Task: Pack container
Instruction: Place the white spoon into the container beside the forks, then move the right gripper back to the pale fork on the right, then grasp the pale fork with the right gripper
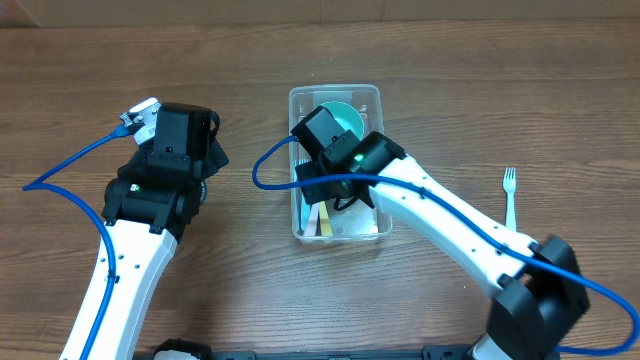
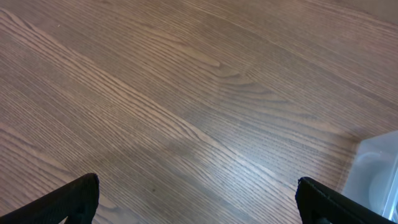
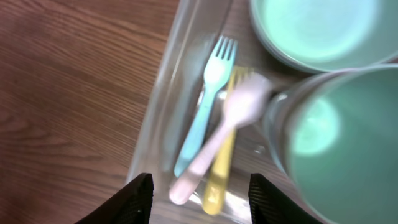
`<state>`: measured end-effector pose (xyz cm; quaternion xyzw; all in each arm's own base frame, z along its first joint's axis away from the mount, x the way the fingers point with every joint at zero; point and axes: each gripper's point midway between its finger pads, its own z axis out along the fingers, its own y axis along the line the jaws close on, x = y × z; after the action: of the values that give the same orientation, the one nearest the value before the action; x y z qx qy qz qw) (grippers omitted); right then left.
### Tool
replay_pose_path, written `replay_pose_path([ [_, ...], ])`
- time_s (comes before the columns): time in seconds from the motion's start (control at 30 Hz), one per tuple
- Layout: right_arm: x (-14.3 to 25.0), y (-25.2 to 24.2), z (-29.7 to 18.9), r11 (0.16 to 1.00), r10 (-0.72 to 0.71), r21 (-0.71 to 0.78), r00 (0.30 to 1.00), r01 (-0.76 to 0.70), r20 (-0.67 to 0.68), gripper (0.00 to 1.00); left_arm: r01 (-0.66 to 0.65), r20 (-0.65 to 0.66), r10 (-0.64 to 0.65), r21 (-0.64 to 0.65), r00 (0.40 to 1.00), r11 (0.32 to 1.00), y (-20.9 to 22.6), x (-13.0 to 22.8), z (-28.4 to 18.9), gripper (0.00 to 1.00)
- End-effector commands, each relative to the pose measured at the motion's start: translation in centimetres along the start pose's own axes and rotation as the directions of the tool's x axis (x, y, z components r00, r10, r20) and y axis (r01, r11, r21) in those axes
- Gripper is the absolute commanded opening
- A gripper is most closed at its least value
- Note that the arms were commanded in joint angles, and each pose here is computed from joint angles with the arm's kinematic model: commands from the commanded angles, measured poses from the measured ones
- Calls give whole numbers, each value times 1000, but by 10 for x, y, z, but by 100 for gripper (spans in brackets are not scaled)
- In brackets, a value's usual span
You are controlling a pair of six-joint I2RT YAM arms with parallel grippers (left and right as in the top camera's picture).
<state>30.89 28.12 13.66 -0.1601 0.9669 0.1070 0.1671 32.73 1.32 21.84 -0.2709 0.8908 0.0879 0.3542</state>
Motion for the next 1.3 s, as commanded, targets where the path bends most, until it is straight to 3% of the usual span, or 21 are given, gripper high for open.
replay_pose_path([
  [0.0,-29,-26,-99,995,59,65,968,-77,242,51,-6,30,6,-6,1000,1000,3,-8,-5,100],
  [0.17,18,-140,-215,902,247,235,880,-362,406,52,-6,30,6,-6,1000,1000,3,-8,-5,100],
  [0.27,69,-226,-264,713,408,352,767,-607,495,56,-6,30,6,-6,1000,1000,3,-8,-5,100],
  [0.37,103,-271,-281,579,500,402,698,-709,512,56,-6,30,6,-6,1000,1000,3,-8,-5,100],
  [0.47,105,-293,-262,572,584,345,665,-744,465,57,-6,30,6,-6,1000,1000,3,-8,-5,100],
  [0.63,117,-337,-193,518,710,411,645,-751,283,65,-6,30,6,-6,1000,1000,3,-8,-5,100],
  [0.73,116,-346,-135,611,711,406,697,-679,96,69,-6,30,6,-6,1000,1000,3,-8,-5,100],
  [0.8,125,-354,-101,612,737,420,676,-670,3,71,-6,30,6,-6,1000,1000,3,-8,-5,100],
  [0.87,123,-353,-77,625,750,371,660,-686,-43,72,-6,30,6,-6,1000,1000,3,-8,-5,100],
  [1.0,113,-337,-40,714,697,187,711,-675,-95,74,-6,30,6,-6,1000,1000,3,-8,-5,100],
  [1.07,124,-341,-30,701,710,190,698,-687,-94,75,-6,30,6,-6,1000,1000,3,-8,-5,100],
  [1.27,171,-352,-13,572,820,209,563,-793,-102,75,-6,30,6,-6,1000,1000,3,-8,-5,100],
])
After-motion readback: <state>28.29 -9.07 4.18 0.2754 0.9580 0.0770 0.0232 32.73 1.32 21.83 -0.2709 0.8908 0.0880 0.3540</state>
